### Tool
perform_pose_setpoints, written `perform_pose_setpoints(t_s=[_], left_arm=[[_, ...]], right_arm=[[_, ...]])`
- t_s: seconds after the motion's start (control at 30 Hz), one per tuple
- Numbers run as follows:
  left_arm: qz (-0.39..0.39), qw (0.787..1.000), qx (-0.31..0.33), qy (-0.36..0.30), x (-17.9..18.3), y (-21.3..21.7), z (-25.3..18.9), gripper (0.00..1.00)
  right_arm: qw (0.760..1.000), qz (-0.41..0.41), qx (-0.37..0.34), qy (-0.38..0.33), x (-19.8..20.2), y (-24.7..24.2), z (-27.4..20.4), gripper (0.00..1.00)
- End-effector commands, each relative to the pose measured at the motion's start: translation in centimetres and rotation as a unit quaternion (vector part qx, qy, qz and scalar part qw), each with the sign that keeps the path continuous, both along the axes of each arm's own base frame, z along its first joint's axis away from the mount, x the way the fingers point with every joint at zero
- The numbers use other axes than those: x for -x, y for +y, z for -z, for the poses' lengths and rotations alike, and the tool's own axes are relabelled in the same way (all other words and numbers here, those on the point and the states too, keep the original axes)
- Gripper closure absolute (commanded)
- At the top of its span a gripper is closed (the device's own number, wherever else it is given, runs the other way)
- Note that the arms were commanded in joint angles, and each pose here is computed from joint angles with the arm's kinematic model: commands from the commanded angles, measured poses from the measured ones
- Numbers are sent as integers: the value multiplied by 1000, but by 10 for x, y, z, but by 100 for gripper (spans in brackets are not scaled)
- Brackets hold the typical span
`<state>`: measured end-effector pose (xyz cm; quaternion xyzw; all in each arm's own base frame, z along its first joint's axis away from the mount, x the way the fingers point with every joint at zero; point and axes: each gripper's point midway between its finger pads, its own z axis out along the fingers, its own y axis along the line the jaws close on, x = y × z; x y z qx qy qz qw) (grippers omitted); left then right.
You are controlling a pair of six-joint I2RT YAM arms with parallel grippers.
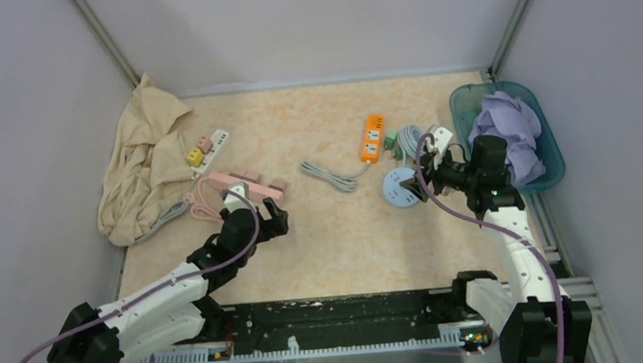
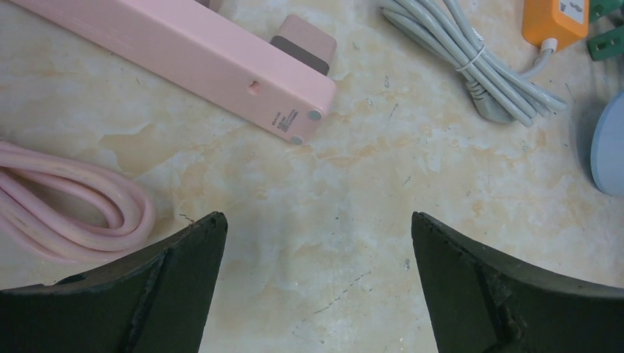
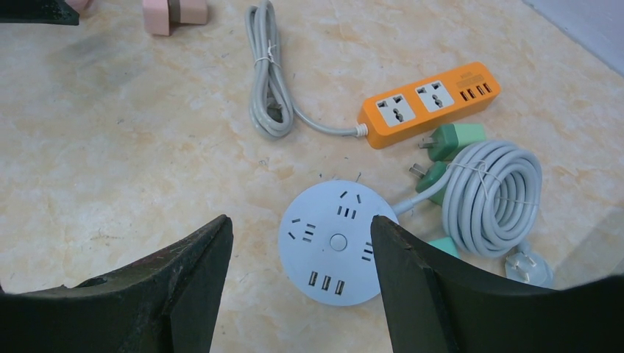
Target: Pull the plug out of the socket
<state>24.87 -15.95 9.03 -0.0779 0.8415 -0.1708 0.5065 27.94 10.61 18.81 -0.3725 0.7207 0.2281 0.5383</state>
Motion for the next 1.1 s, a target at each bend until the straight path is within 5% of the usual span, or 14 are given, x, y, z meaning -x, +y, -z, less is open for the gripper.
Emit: perform_pose_setpoints(t_s=[0.0,0.63,1.07], left_arm=[[-37,999,12,-4,-11,2,-12,0],[-143,965,209,64,-50,27,-17,3],[-198,939,246,134,-72,36,6,13]], right_arm=[[999,-19,-3,-29,-3,4,-9,31],[999,-24,-5,-33,0,6,-12,31],[999,-26,-6,-34,0,6,-13,31]])
